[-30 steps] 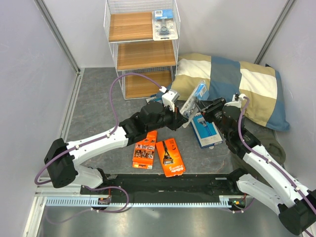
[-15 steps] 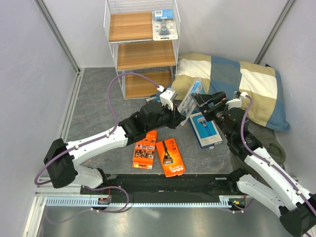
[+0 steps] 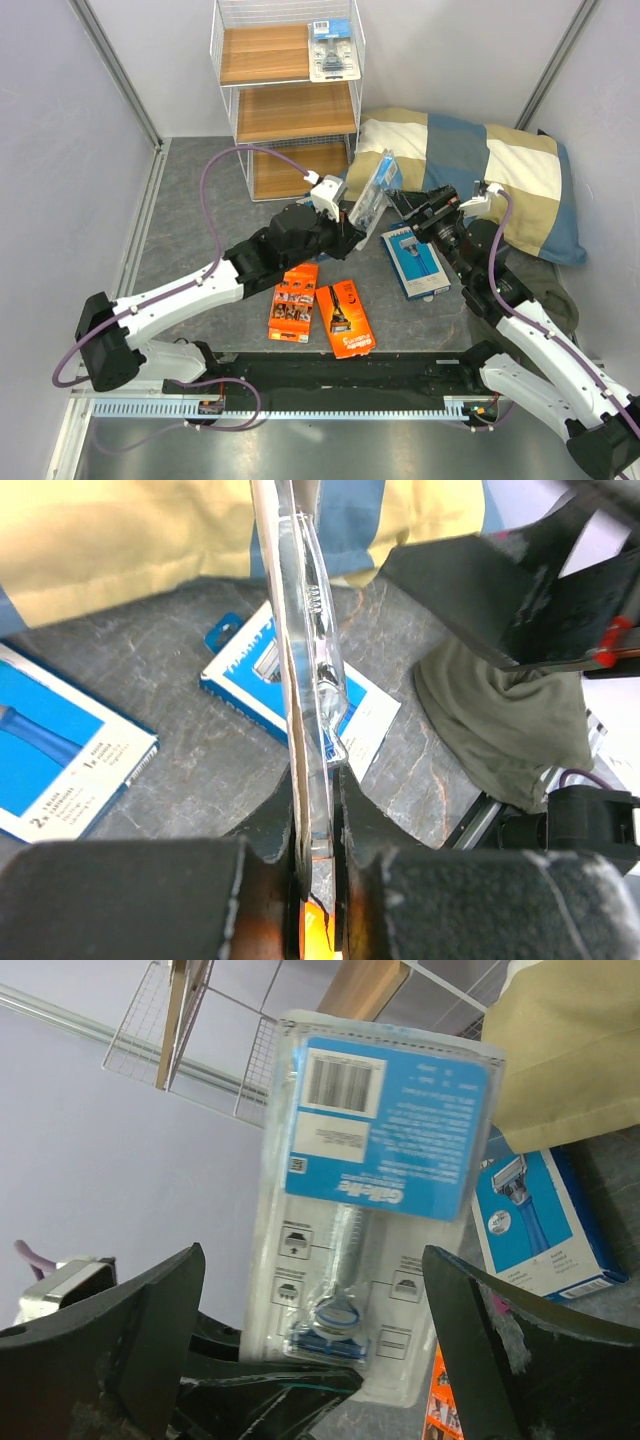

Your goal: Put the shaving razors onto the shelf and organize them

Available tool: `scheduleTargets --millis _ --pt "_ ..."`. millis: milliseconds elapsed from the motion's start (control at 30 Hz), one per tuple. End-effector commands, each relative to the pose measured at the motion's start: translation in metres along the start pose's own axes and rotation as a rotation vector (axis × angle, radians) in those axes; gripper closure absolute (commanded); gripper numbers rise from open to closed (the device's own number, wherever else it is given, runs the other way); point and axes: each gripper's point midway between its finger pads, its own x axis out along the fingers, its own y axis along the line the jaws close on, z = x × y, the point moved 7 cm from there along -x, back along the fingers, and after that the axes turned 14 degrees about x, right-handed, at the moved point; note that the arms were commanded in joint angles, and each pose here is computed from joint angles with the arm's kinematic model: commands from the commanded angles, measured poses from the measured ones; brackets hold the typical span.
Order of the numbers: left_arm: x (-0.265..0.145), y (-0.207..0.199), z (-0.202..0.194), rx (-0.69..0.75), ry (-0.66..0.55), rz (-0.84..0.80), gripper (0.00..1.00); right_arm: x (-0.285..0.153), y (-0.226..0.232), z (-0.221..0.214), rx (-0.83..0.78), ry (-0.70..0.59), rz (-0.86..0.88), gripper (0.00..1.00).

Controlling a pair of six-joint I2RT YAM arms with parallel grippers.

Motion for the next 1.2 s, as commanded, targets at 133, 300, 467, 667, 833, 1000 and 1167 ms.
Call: scheduleTargets --millis 133,300,467,667,833,1000,1167 --pt "-0.038 -0.005 0.068 0.089 -0.163 -0.014 0.98 -0.006 0.019 -0.002 -0.095 0.047 0.117 0.02" --pt "-0.066 -0.012 0.099 0.106 -0.247 -0.066 0.98 -0.002 0.016 -0.006 -0.102 0.075 0.114 0.02" --pt "-0.100 -0.007 0.131 0.112 -0.371 -0.020 0.98 0.000 0.012 -0.010 -0.108 0.110 0.108 0.02" --pt "-0.130 0.004 0.163 0.136 -0.459 0.093 0.98 0.002 0.004 -0.013 -0.107 0.131 0.090 0.02" --pt "-0.145 0.016 0.183 0.155 -0.452 0.214 0.98 0.003 0.000 -0.017 -0.105 0.155 0.082 0.02" --pt "-0.161 0.022 0.218 0.175 -0.483 0.280 0.98 0.008 -0.004 -0.021 -0.099 0.188 0.076 0.02" --pt "-0.154 0.022 0.246 0.180 -0.478 0.223 0.98 0.009 -0.006 -0.024 -0.096 0.210 0.073 0.02"
